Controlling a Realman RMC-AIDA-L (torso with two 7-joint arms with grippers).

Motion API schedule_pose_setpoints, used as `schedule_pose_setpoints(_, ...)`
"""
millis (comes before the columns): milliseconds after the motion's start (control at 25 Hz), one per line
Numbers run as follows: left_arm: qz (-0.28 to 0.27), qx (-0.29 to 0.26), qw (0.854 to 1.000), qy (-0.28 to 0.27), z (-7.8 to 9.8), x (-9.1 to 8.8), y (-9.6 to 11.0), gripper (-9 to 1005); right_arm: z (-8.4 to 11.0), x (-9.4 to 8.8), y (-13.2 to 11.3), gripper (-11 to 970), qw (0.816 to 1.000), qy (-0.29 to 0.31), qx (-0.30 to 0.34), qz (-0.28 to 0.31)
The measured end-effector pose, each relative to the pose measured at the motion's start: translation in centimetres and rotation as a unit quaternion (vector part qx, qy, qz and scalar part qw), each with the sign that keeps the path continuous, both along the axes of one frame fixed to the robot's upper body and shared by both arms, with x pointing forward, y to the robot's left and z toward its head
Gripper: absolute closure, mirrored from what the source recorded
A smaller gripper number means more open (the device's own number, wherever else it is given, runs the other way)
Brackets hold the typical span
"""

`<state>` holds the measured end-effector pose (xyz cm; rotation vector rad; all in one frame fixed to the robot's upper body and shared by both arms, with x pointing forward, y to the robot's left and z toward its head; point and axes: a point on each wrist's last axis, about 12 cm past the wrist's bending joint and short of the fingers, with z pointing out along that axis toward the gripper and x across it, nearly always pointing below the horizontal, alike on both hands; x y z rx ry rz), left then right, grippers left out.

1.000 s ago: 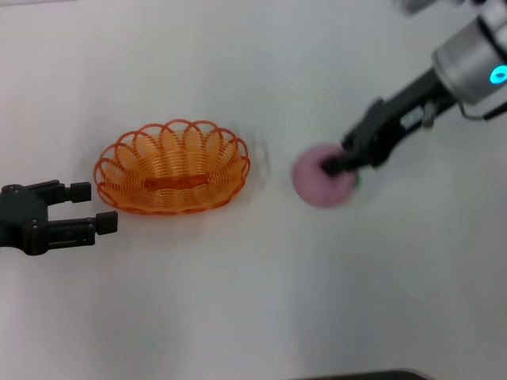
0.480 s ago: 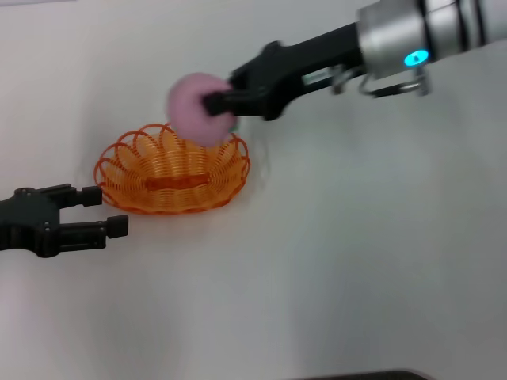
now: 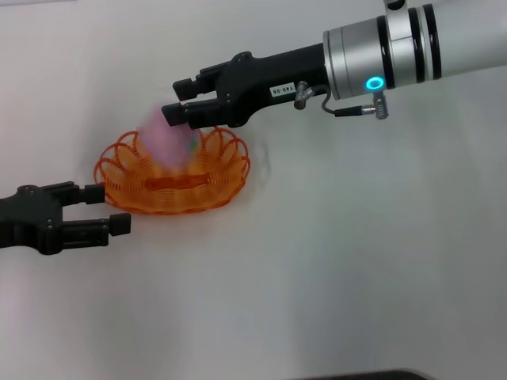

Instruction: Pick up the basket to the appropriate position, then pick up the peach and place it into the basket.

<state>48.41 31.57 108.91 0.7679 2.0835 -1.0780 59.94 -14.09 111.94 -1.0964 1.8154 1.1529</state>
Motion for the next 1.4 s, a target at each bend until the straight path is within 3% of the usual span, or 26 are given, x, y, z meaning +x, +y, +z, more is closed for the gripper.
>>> schedule_pose_setpoints(200,-0.002,0.0,1.0,-0.001,0.1,0.1,-0.1,135,-0.1,-0.1,-0.2,519,1.0,0.003,0.002,-0.002)
schedule_pose_setpoints(480,-0.005,0.001,1.0,0.0,0.0,0.1,-0.2,135,0.1,-0.3,-0.7,254,1.0,0.004,0.007,0.002)
schedule_pose_setpoints(640,-0.002,0.0,1.0,0.001,0.0,0.0,-0.1,135,0.8,-1.2,-2.4,78,1.0,-0.008,0.02,0.019)
schedule_pose_setpoints(920,0.006,0.005,1.0,-0.002,0.0,0.1,0.2,135,0.9,-4.0,-7.6,23,1.0,-0.02,0.021,0.0)
schedule_pose_setpoints(1160,0.008,0.007,1.0,-0.004,0.1,0.2,0.3,135,0.0,-5.9,-12.7,29,0.998,0.046,-0.027,-0.025)
schedule_pose_setpoints(1400,0.007,0.007,1.0,-0.005,0.2,0.4,0.2,135,-0.8,-6.7,-15.4,35,0.992,0.089,-0.081,-0.044)
